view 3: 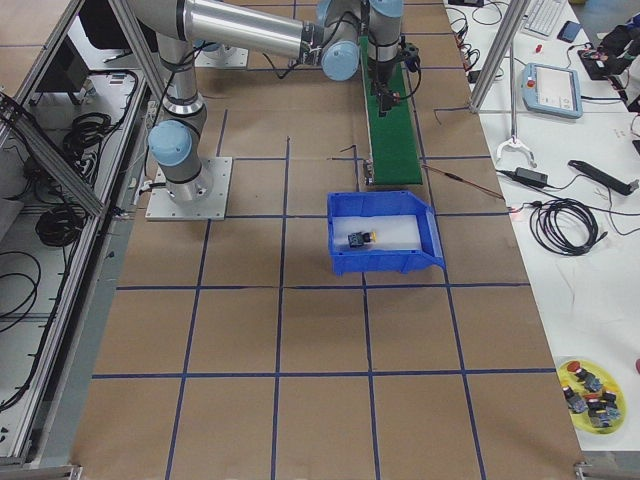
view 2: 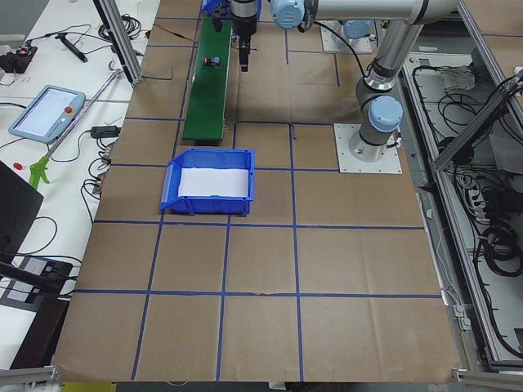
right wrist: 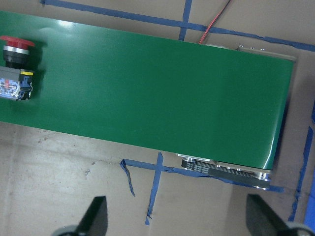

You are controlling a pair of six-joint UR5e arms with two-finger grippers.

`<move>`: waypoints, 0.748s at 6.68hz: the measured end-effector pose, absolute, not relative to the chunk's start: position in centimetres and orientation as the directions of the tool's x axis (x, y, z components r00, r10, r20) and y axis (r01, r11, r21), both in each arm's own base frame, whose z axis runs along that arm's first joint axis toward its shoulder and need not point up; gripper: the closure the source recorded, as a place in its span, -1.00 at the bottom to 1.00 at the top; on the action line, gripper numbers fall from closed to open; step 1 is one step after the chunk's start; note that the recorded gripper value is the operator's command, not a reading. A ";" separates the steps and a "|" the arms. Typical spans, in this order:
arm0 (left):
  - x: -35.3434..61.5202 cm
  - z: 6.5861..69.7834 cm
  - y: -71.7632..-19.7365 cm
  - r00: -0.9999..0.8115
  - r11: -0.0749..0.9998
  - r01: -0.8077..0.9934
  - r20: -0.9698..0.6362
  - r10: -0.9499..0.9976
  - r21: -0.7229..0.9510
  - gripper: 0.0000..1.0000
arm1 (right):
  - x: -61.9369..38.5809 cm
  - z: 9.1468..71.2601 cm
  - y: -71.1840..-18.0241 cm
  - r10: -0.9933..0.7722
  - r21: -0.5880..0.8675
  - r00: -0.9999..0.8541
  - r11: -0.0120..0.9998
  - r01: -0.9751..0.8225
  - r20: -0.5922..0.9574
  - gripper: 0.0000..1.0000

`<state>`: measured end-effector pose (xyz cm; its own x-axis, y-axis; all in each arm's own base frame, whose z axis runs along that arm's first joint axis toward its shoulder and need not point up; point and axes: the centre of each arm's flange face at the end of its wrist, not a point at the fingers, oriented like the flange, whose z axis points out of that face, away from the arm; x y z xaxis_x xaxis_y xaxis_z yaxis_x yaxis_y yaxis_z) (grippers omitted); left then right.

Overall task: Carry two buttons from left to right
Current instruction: 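Move the right gripper back over the red button on the belt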

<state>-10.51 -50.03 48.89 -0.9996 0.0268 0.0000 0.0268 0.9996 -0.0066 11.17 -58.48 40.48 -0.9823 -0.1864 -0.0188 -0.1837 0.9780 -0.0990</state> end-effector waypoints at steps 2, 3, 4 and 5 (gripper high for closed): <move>-10.5 48.9 -50.0 -1.000 1.000 0.027 0.000 0.027 -0.007 -0.99 | 12.2 39.1 -59.8 -0.203 -0.137 -0.979 0.970 -0.199 -0.021 -0.96; -10.5 48.9 -50.0 -1.000 1.000 0.027 0.000 0.027 -0.007 -0.99 | 12.6 38.1 -60.8 -0.211 -0.163 -0.977 0.965 -0.205 -0.016 -0.93; -10.5 48.9 -50.0 -1.000 1.000 0.027 0.000 0.027 -0.007 -0.99 | 13.3 37.0 -61.4 -0.207 -0.169 -0.978 0.965 -0.202 -0.018 -0.93; -10.5 48.9 -50.0 -1.000 1.000 0.027 0.000 0.027 -0.007 -0.99 | 14.3 35.8 -61.9 -0.187 -0.164 -0.982 0.970 -0.181 -0.025 -0.93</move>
<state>-10.52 -50.02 48.89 -0.9996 0.0272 0.0005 0.0272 0.9996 -0.0067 14.31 -61.89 35.81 -0.9820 -0.1873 -0.0247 -0.1808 0.9697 -0.1645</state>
